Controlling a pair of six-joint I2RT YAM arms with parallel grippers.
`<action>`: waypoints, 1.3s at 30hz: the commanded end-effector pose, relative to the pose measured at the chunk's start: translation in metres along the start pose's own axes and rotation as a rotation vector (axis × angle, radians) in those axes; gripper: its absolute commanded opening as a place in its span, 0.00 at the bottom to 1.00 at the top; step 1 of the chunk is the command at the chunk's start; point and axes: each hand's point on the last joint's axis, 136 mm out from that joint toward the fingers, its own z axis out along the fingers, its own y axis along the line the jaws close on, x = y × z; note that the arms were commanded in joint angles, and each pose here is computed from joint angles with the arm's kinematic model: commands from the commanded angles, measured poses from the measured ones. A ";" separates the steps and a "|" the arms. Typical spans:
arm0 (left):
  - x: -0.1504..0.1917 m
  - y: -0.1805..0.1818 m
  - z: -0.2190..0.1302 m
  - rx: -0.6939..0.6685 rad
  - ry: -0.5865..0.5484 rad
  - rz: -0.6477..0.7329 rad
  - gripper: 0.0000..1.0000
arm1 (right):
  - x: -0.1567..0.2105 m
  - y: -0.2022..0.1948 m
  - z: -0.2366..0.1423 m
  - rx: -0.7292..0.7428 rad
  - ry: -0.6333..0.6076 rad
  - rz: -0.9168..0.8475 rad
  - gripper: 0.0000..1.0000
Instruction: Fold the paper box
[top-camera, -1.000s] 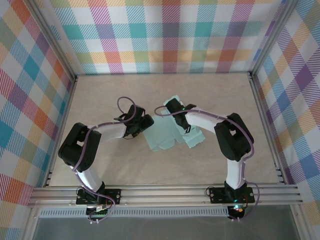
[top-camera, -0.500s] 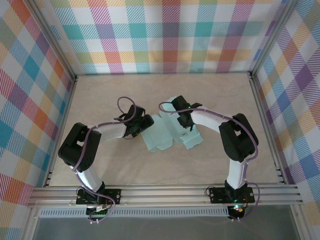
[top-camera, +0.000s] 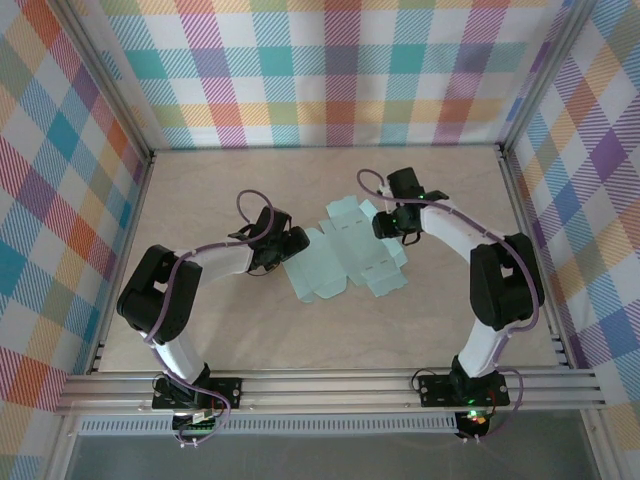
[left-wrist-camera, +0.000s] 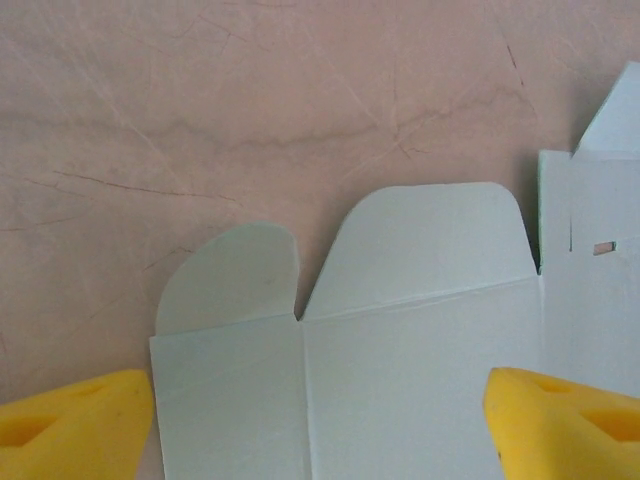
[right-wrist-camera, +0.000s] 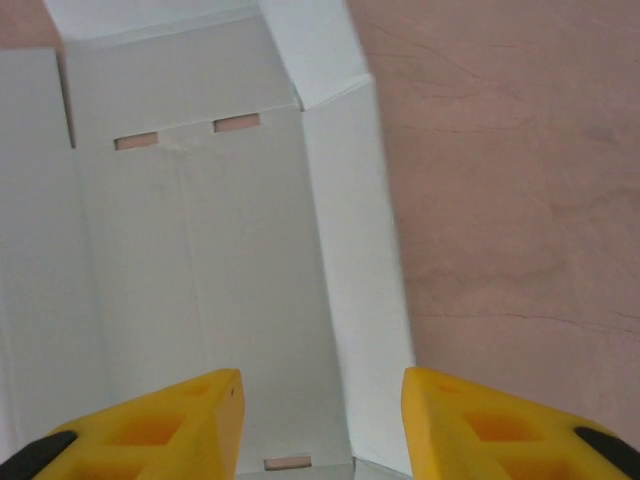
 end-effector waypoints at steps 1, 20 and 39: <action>-0.002 -0.004 -0.003 -0.015 -0.003 0.032 0.86 | 0.005 0.000 0.005 -0.058 0.015 0.007 0.46; -0.001 -0.003 -0.003 -0.025 0.000 0.047 0.87 | 0.017 -0.022 0.034 -0.239 0.091 0.142 0.40; 0.003 -0.005 0.000 -0.021 0.022 0.058 0.87 | 0.025 -0.024 0.042 -0.251 0.150 0.159 0.05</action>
